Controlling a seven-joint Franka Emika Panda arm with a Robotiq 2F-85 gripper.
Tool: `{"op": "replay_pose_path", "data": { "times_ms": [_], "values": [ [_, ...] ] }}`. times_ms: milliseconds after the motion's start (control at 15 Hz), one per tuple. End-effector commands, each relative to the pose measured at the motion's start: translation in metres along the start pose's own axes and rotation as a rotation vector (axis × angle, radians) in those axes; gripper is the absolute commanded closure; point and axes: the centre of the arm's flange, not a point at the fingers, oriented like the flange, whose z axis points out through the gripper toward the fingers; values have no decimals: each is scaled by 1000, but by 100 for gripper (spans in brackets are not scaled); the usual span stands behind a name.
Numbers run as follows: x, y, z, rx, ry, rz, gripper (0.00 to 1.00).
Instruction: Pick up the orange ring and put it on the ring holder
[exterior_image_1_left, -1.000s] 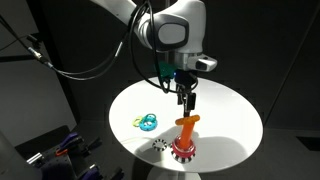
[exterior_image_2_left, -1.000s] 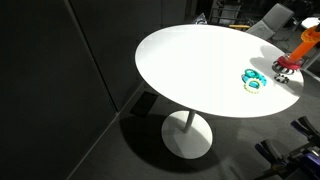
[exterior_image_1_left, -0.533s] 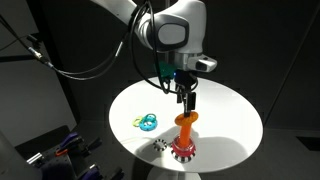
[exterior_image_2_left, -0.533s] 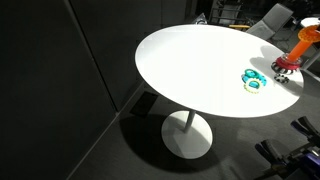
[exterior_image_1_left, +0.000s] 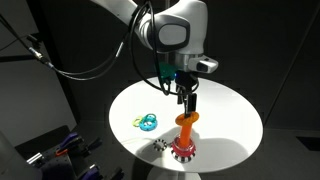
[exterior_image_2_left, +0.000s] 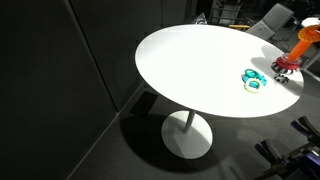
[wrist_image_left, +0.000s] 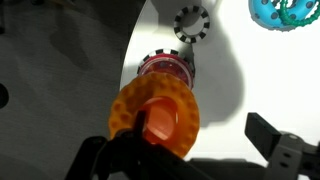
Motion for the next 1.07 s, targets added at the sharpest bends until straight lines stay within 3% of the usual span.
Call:
{"op": "replay_pose_path", "data": {
  "times_ms": [0, 1000],
  "values": [
    [7, 11, -7, 16, -13, 6, 0],
    [11, 25, -6, 15, -14, 37, 0]
  ]
}}
